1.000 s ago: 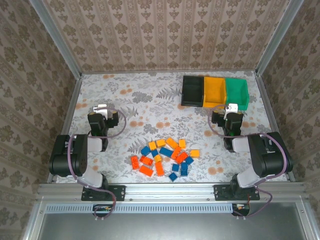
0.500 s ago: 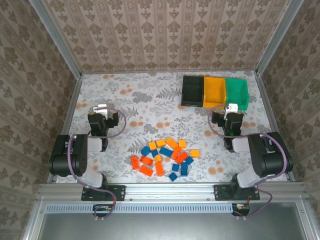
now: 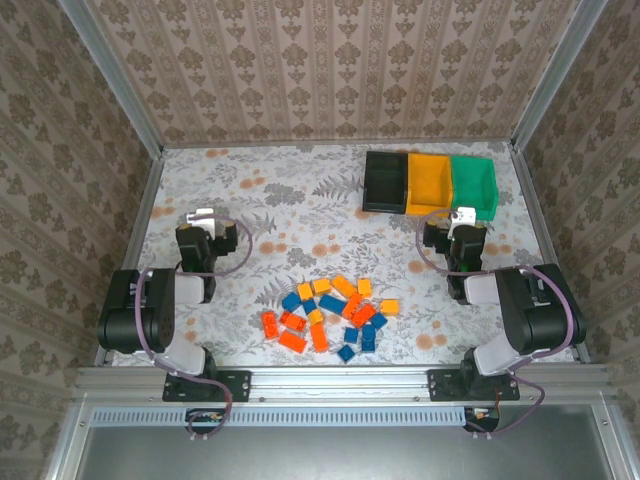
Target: Sort the legos into containers by color
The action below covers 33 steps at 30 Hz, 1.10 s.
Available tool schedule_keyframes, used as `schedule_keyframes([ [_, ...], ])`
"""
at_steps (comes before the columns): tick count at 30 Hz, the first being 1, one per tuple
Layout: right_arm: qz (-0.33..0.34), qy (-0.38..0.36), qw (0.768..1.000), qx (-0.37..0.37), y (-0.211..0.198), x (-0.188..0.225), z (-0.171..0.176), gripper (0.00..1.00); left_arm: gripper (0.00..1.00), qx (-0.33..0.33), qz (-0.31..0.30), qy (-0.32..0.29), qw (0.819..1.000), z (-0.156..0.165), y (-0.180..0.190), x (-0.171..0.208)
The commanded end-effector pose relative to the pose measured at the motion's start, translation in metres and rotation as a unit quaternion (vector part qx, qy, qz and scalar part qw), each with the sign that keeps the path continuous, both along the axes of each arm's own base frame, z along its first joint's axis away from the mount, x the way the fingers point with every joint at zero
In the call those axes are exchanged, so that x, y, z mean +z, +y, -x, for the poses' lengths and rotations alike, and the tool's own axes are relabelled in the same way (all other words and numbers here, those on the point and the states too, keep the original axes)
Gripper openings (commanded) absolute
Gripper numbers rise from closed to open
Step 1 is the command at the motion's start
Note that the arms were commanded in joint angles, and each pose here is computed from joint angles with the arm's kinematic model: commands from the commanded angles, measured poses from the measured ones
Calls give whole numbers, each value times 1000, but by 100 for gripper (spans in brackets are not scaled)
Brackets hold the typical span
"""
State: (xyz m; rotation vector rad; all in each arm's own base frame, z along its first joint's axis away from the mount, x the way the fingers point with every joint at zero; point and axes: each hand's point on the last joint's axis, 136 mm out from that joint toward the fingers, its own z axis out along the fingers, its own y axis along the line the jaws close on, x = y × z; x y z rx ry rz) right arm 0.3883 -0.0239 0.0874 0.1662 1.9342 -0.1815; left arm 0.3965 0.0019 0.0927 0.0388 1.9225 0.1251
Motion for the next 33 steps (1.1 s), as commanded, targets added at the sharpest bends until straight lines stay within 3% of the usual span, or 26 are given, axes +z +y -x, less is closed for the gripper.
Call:
schedule_keyframes([
  [1, -10, -20, 1000, 5, 3, 12, -8, 100, 100, -12, -3, -2, 1000, -3, -1, 3],
  [5, -16, -24, 1000, 8, 2, 16, -7, 100, 100, -7, -6, -8, 1000, -1, 0, 9],
  [11, -9, 41, 999, -19, -2, 44, -12, 100, 100, 21, -10, -3, 1000, 2, 6, 56],
  [17, -48, -14, 995, -90, -10, 86, -15, 100, 100, 50, 60, -112, 991, 4, 11, 122],
  [20, -131, 8, 983, -129, -16, 85, -24, 100, 100, 64, 149, -151, 975, 5, 16, 147],
  [22, -160, 55, 981, -96, -5, 75, -39, 100, 100, 61, 203, -178, 961, 8, 18, 159],
  [24, -181, 87, 979, -41, 14, 69, -55, 100, 100, 117, 303, -168, 931, 12, 35, 147],
  [25, -186, 100, 977, -12, 25, 68, -62, 100, 100, 172, 375, -147, 899, 17, 47, 131],
  [26, -191, 112, 975, -1, 30, 65, -66, 100, 100, 184, 414, -127, 882, 18, 51, 122],
  [31, -202, 172, 964, -25, 29, 54, -86, 100, 100, 115, 460, -97, 875, 5, 37, 120],
  [33, -188, 143, 969, -68, 13, 57, -91, 100, 100, 91, 461, -104, 876, 2, 31, 126],
])
